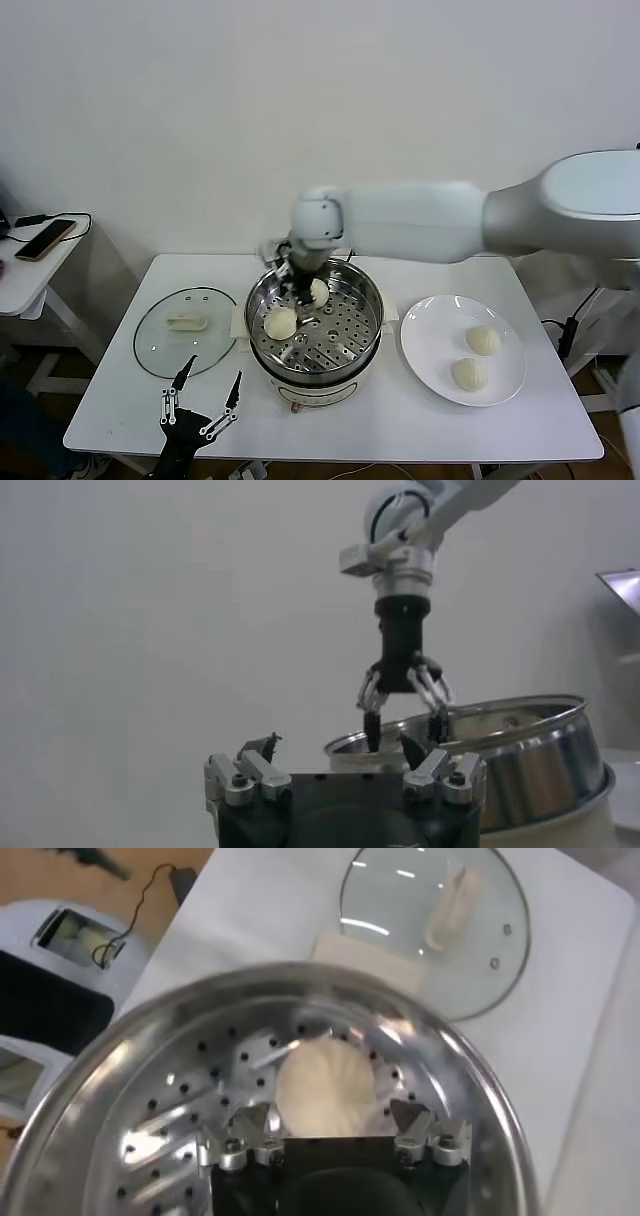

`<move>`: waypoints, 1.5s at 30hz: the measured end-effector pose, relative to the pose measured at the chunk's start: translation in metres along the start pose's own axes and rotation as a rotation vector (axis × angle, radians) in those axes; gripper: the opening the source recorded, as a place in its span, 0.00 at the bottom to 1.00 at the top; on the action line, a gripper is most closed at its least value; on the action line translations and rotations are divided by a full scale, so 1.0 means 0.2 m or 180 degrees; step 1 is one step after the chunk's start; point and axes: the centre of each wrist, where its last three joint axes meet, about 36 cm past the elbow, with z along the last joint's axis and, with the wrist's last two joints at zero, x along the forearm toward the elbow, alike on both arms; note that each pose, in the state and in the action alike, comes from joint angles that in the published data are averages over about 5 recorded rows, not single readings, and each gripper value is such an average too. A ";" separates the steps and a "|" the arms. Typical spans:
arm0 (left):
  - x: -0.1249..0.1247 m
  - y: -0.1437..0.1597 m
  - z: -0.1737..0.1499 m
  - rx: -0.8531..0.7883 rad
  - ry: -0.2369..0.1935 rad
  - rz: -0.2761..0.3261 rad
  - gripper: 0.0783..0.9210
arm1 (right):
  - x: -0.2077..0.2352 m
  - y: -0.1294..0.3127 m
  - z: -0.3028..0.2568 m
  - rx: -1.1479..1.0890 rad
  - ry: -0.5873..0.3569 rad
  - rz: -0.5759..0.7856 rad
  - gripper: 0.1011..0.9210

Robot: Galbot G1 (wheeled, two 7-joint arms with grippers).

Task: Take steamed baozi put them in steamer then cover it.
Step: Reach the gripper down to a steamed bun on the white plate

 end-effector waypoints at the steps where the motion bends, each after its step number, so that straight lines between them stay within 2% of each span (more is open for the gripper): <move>1: 0.00 0.00 0.00 -0.0001 0.0000 0.0002 0.88 | 0.05 0.01 0.06 -0.0012 0.0008 0.0002 0.88; 6: -0.01 0.00 -0.01 -0.0006 -0.0005 0.0006 0.88 | 0.25 0.13 0.43 -0.0142 0.0045 -0.0028 0.88; 10: -0.01 -0.01 -0.01 0.0004 -0.0008 0.0011 0.88 | 0.33 0.27 0.73 -0.0303 0.0098 -0.0069 0.88; 15: -0.02 -0.01 -0.01 0.0011 -0.0010 0.0009 0.88 | 0.30 0.47 1.05 -0.0491 0.0177 -0.0169 0.88; 20: -0.02 -0.01 -0.01 0.0000 -0.0004 0.0001 0.88 | 0.17 0.64 1.26 -0.0655 0.0251 -0.0304 0.88; 31: 0.00 -0.02 0.00 0.0011 0.0010 -0.0020 0.88 | -0.19 0.87 1.50 -0.0882 0.0336 -0.0483 0.88; 45: -0.01 0.01 0.01 -0.0018 0.0009 -0.0073 0.88 | -0.49 0.99 1.56 -0.1006 0.0338 -0.0541 0.88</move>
